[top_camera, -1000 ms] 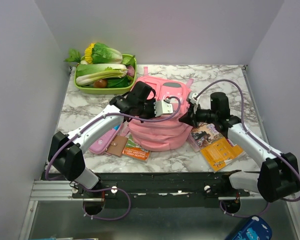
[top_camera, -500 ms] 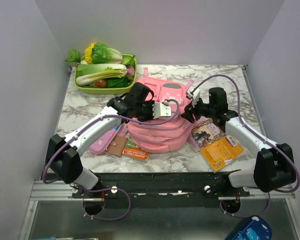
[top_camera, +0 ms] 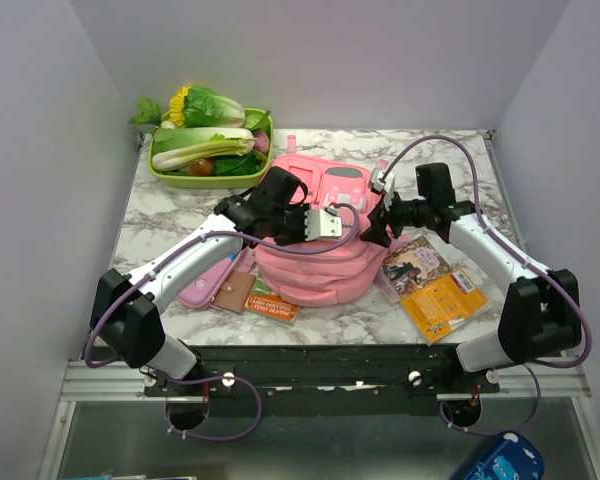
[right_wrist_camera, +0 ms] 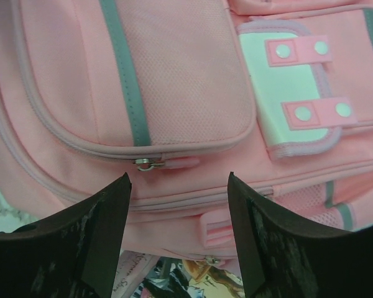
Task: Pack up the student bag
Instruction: Unzip the student bag at the center of the board.
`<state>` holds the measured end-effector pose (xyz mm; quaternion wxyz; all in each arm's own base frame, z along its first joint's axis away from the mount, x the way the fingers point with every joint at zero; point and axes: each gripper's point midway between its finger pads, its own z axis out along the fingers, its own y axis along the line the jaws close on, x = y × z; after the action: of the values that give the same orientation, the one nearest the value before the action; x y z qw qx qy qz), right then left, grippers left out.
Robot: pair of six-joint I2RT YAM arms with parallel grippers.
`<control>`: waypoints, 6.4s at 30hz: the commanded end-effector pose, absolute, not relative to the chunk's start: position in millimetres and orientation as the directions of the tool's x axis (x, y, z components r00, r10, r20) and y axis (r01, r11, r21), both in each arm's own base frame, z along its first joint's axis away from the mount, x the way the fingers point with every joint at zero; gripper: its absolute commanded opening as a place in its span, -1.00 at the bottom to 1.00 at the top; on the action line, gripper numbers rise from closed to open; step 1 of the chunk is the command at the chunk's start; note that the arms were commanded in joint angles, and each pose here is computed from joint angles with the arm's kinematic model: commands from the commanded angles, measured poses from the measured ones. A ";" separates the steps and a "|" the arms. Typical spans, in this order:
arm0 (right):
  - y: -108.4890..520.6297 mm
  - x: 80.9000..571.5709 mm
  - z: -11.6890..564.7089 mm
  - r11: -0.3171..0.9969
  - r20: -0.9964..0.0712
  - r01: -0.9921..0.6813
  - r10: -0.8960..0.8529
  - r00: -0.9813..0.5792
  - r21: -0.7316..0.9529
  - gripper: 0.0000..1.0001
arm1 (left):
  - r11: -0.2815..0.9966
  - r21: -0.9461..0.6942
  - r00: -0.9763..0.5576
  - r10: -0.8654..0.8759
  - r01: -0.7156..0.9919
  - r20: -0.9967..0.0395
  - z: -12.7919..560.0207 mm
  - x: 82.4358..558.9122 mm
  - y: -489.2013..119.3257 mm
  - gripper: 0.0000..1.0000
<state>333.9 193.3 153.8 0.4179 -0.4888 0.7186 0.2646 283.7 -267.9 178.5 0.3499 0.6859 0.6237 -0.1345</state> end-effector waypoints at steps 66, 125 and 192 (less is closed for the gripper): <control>229.0 256.9 153.6 0.747 -0.808 -0.593 -0.131 -0.574 0.300 -0.99 | 0.286 0.139 -0.087 0.653 0.948 -0.753 206.9 278.1 -313.7 -1.00; 194.8 274.9 149.3 0.848 -0.829 -0.403 0.075 -0.554 0.346 -0.99 | 0.283 0.110 -0.107 0.652 0.953 -0.751 204.1 273.3 -324.1 0.04; 173.8 263.7 172.9 0.811 -0.657 -0.224 0.241 -0.714 0.540 0.40 | 0.333 -0.074 -0.282 0.636 0.940 -0.718 187.8 205.4 -288.8 -0.52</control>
<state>249.7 203.3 163.3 0.3584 -0.0521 0.8689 0.3375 238.1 -287.4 193.9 0.3346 0.5218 0.7448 -0.2471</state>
